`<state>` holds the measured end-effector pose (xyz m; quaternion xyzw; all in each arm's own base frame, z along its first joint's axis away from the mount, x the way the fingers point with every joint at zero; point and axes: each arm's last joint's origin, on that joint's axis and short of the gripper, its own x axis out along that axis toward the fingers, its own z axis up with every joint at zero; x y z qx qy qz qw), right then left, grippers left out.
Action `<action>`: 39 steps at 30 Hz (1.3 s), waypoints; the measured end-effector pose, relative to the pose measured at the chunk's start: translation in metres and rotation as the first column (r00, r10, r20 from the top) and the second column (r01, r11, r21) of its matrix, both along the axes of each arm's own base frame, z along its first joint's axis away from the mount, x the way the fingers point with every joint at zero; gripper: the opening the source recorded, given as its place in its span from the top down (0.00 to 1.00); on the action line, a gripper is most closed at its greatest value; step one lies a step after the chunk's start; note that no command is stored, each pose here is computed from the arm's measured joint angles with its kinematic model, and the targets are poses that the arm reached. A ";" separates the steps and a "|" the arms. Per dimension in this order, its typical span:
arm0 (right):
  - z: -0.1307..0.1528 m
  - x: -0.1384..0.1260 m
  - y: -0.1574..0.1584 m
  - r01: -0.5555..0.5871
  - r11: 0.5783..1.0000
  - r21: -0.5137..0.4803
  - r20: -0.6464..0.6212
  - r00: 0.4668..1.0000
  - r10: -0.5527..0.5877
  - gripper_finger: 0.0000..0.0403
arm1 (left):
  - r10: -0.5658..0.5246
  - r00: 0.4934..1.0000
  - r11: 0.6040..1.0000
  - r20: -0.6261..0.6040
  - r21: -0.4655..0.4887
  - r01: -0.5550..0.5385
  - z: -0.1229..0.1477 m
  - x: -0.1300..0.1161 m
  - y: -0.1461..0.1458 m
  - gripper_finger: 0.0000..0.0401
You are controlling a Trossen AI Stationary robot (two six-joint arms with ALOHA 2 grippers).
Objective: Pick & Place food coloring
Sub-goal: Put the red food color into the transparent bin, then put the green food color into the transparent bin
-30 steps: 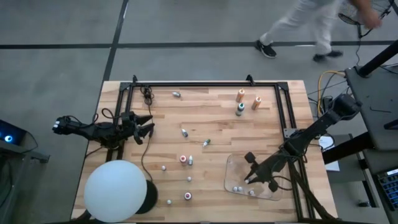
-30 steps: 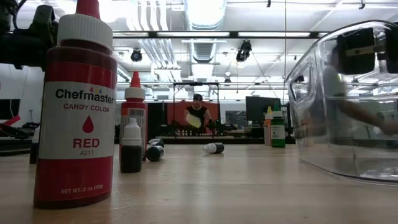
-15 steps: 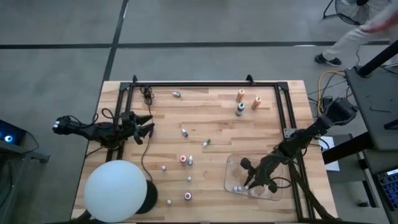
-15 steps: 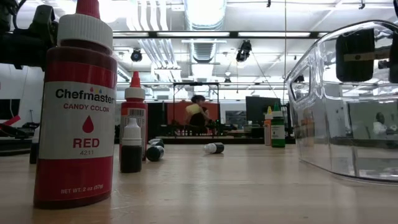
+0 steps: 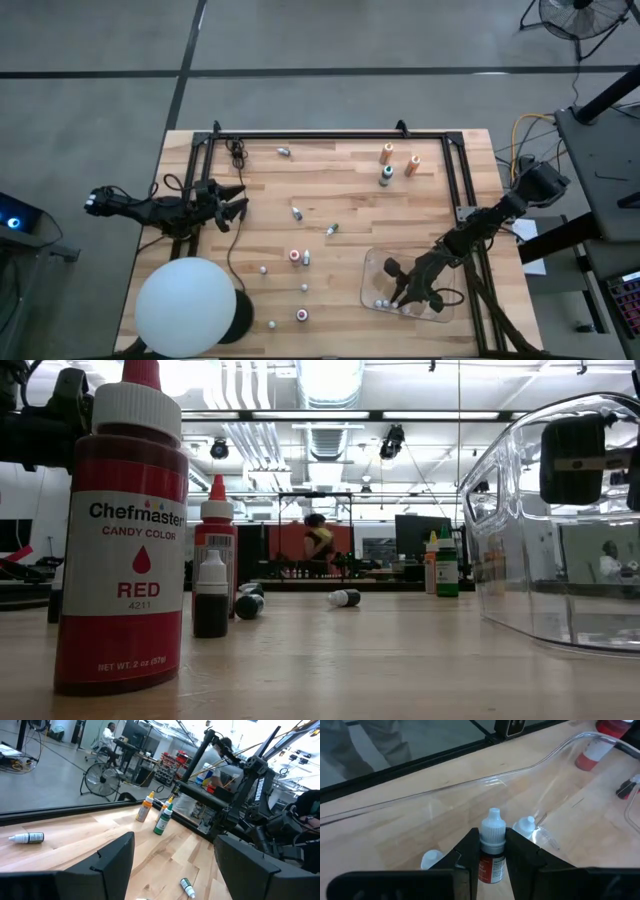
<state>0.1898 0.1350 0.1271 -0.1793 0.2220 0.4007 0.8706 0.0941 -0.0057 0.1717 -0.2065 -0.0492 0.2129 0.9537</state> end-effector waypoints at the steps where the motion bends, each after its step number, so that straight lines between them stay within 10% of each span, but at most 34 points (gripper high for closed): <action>1: 0.000 0.000 0.000 -0.005 1.000 -0.005 0.005 1.000 0.005 0.84 | 0.000 1.000 1.000 0.000 0.000 0.000 0.000 0.000 0.000 0.39; 39: -0.013 0.005 0.005 -0.067 0.998 0.007 -0.053 0.996 0.067 0.70 | 0.000 1.000 1.000 -0.001 0.000 0.000 0.000 0.000 0.000 0.39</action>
